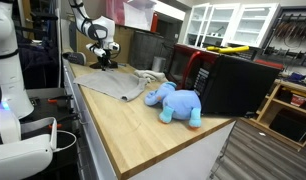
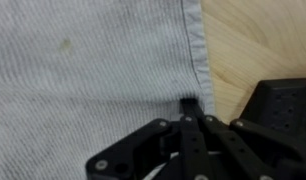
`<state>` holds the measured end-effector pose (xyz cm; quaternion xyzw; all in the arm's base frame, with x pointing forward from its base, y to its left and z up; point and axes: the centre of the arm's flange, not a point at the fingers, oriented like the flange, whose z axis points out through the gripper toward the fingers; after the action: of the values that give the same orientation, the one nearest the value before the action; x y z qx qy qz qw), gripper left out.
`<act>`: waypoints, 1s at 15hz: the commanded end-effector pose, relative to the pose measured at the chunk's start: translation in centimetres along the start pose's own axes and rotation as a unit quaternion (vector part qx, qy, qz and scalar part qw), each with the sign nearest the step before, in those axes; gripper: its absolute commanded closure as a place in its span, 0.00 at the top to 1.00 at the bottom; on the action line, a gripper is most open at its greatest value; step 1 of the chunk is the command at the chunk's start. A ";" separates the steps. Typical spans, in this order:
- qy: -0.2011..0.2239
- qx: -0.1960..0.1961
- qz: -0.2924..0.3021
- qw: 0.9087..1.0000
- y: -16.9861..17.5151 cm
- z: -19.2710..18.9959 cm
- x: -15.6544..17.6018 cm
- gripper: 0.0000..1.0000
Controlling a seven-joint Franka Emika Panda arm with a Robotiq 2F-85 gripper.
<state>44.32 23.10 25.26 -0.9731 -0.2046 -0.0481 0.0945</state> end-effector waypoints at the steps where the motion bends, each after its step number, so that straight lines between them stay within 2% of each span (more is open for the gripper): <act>1: -0.024 0.018 0.008 1.000 -0.1 -3.3 -1.0 0.26; 2: -0.030 0.021 0.015 0.999 0.3 -4.2 -0.9 0.27; 5: -0.030 0.025 0.031 0.999 3.2 -9.0 0.1 0.47; 8: -0.028 0.010 0.055 0.998 7.0 -13.6 0.8 0.72; 12: -0.018 -0.023 0.082 0.996 11.2 -18.6 0.0 0.99; 15: -0.002 -0.037 0.079 0.996 13.1 -22.0 -0.9 1.00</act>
<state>48.13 8.27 41.14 -0.9890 -0.1253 -0.0345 0.0709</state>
